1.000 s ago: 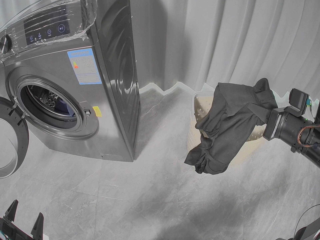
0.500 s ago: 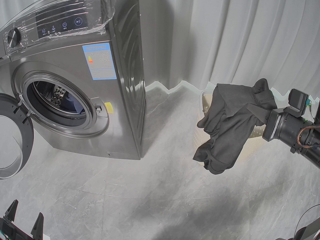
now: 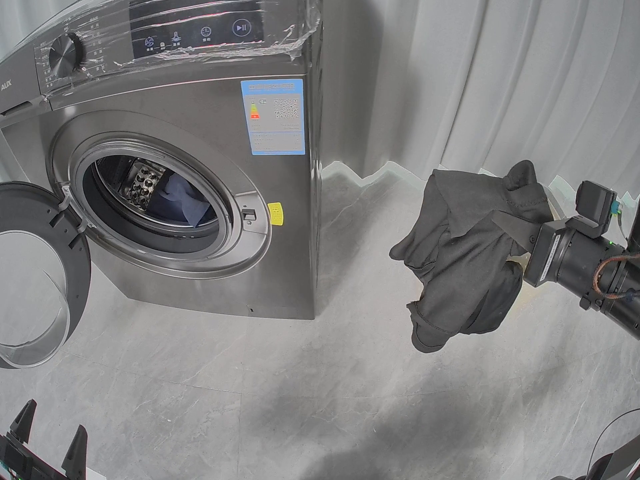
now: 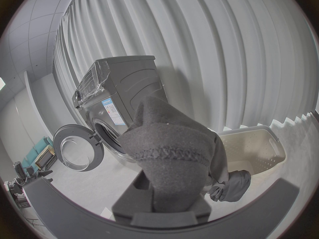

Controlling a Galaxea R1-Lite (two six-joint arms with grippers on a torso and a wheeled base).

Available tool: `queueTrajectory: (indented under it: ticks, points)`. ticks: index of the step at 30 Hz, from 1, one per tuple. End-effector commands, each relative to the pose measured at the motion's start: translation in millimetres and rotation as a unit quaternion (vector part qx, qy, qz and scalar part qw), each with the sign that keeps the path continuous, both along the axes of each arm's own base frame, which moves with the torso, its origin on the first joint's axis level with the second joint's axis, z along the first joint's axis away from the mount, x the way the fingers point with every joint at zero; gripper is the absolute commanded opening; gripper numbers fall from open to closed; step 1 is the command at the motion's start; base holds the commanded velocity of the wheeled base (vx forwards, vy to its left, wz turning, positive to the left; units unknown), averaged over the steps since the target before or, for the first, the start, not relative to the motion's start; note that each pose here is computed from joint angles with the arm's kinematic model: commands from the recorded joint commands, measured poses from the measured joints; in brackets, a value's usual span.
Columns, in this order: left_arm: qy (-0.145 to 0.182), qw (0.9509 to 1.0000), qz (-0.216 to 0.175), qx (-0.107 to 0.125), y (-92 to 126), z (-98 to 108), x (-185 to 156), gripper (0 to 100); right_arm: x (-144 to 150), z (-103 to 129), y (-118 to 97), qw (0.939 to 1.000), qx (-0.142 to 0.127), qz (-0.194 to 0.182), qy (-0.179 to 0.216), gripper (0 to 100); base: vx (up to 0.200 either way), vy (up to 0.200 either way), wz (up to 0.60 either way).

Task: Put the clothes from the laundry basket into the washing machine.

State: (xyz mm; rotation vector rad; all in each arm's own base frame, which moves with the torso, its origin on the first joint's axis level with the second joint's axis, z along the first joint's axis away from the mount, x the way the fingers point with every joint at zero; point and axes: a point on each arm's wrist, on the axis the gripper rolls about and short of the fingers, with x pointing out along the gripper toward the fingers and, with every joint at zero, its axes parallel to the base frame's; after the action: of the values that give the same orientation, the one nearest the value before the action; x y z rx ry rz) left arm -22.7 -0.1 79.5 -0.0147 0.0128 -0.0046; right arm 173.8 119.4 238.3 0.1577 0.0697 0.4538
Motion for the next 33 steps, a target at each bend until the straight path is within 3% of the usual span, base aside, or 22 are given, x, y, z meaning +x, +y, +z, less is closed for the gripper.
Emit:
queueTrajectory:
  ticks: [1,21,26,33]
  points:
    - [-0.003,1.0000,0.000,0.000,0.0,-4.0,-0.4,100,0.3,-0.3,0.4,1.0000,0.000,0.000,0.001,0,0.000,0.200,0.00]
    - [-0.003,1.0000,0.000,-0.001,0.0,-4.0,-0.4,100,0.0,-1.2,0.6,1.0000,-0.001,0.001,0.002,0,0.000,0.200,0.00]
    - [-0.003,1.0000,0.000,-0.001,0.0,-3.6,-0.5,100,-0.2,-2.5,0.5,1.0000,-0.003,0.001,0.003,0,0.000,0.000,0.00]
    - [-0.003,1.0000,0.000,-0.001,0.0,-4.0,-0.4,100,-0.2,-2.5,0.5,1.0000,-0.003,0.001,0.003,0,-0.200,0.000,0.00]
